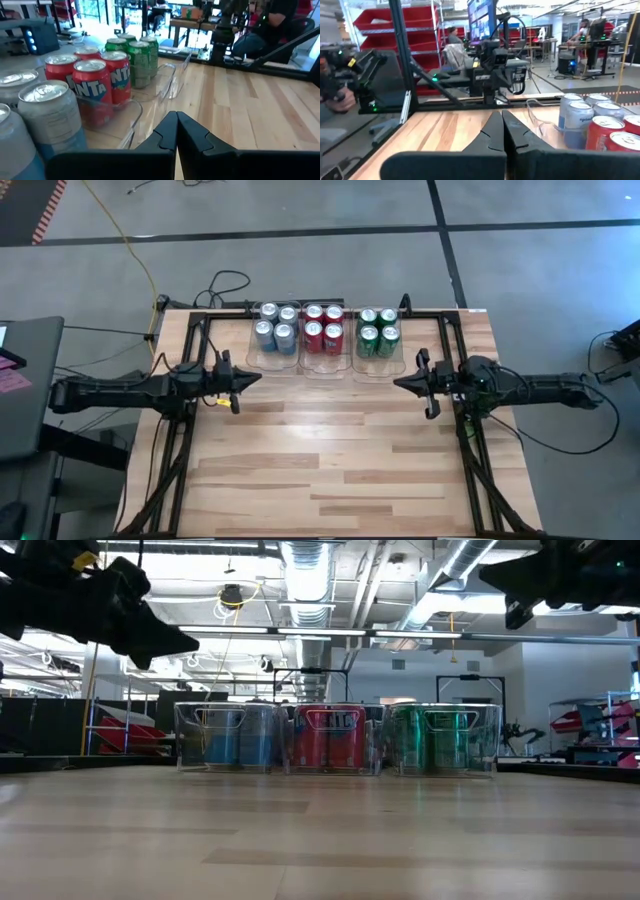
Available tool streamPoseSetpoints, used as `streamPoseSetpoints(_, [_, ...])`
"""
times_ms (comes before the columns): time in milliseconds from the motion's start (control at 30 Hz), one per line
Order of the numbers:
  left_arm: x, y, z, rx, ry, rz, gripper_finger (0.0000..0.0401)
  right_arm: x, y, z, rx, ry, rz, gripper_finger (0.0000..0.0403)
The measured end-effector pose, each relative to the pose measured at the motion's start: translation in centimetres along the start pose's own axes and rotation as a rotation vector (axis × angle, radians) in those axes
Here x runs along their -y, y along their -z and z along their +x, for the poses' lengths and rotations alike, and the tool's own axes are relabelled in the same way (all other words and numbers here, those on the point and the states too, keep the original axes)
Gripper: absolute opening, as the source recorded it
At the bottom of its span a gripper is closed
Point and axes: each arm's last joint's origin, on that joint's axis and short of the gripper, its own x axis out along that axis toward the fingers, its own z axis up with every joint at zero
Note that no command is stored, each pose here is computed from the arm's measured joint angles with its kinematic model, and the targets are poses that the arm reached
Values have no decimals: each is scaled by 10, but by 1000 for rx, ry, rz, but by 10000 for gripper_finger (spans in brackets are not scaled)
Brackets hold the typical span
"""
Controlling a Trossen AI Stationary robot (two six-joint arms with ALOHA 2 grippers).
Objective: Sort soda cans
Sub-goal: Return to Home Position
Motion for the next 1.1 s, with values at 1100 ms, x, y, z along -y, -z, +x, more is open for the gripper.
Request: streamPoseSetpoints(1100, [-1, 26, -15, 3, 59, -17, 0, 0, 0, 0, -6, -13, 7, 0])
